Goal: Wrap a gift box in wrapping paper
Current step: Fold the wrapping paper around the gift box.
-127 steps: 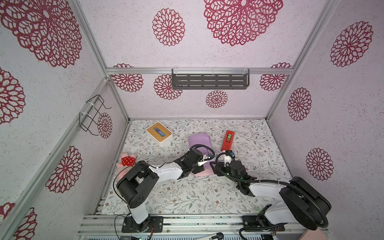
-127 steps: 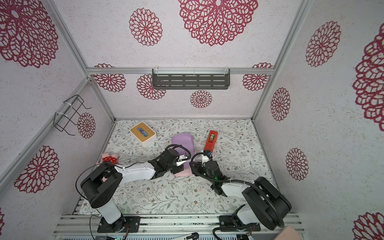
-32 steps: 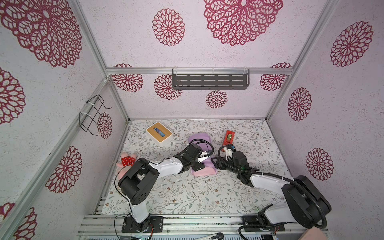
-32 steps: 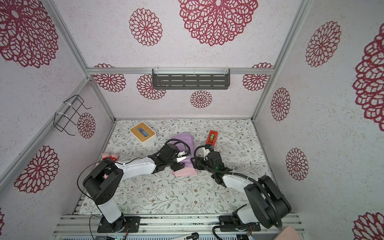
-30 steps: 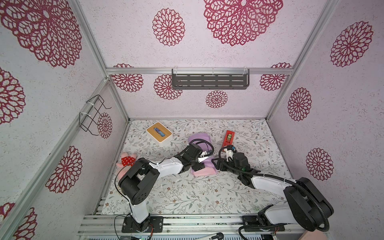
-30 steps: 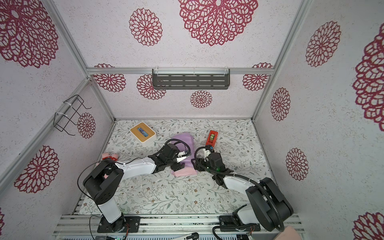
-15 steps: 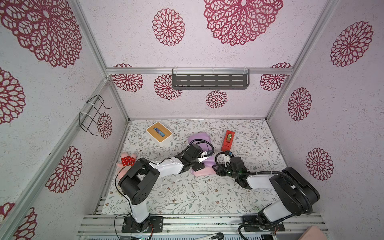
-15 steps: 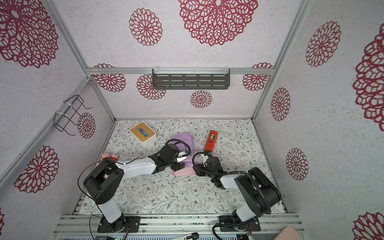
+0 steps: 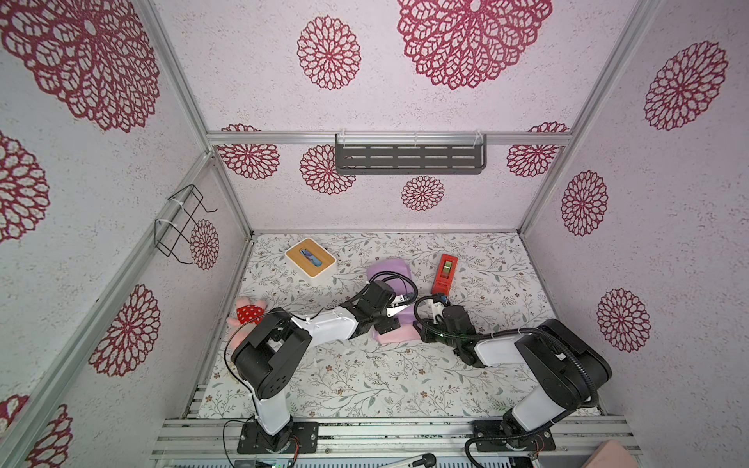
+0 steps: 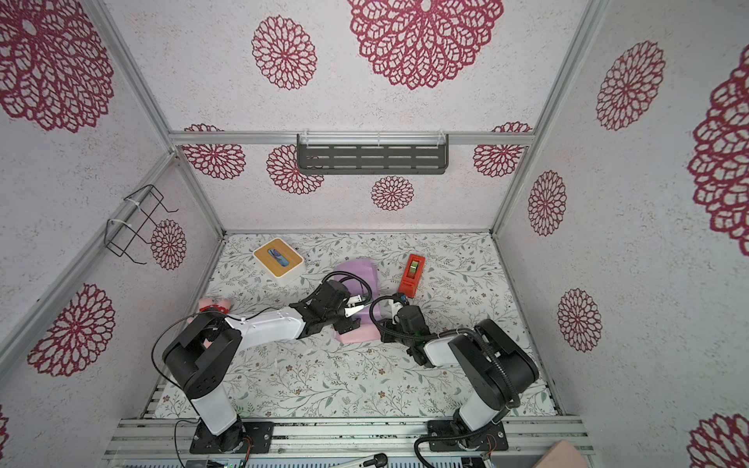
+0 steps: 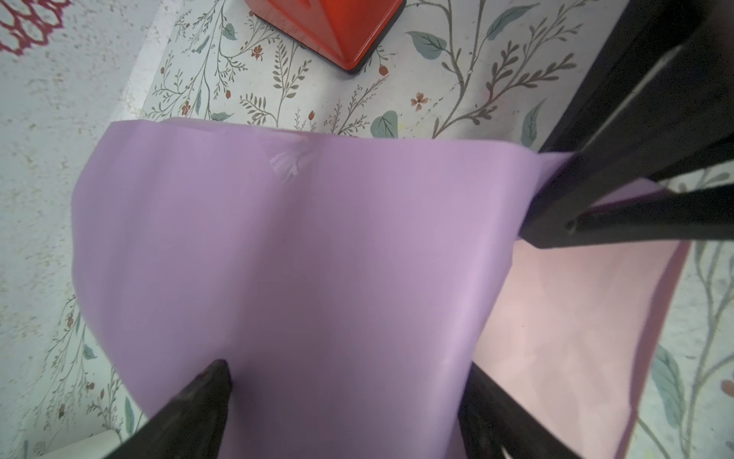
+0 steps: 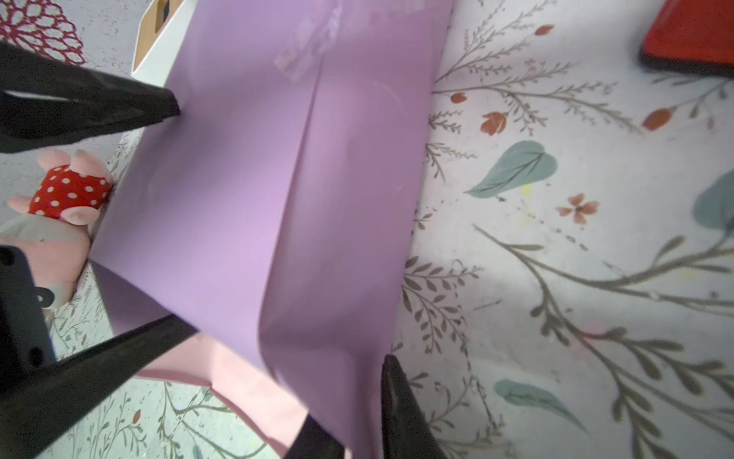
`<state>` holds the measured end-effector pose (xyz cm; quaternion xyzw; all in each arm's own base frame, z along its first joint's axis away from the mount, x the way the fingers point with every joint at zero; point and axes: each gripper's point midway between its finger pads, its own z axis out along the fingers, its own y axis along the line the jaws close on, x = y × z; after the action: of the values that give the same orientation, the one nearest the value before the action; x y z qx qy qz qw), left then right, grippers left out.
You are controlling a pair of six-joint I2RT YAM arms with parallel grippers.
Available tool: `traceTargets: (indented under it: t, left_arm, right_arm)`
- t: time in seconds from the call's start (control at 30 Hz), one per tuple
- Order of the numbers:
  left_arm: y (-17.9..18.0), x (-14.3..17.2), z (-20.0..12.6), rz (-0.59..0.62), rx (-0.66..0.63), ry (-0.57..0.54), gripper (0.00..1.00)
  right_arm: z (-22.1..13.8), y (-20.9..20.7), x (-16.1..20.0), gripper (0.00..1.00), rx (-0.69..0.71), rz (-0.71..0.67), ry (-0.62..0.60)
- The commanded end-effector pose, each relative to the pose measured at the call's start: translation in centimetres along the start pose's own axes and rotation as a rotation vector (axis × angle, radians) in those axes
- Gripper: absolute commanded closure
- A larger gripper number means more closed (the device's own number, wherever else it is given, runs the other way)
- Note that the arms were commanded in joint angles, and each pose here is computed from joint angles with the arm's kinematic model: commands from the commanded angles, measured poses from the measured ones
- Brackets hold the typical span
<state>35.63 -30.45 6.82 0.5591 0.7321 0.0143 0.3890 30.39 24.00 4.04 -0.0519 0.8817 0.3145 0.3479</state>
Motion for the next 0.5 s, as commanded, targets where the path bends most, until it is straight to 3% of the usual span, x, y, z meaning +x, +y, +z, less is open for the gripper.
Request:
traceTargets:
  t: [0.0,0.47]
  left_arm:
    - [-1.38,1.6,0.5,0.004,0.04,0.054,0.1]
    - [-1.71,1.9,0.68,-0.007,0.045,0.053,0.1]
  right_arm:
    - [-0.09,0.02,-1.46,0.84,0.052,0.045,-0.078]
    - [-0.11,-0.08,-1.91,1.0,0.153,0.126,-0.183]
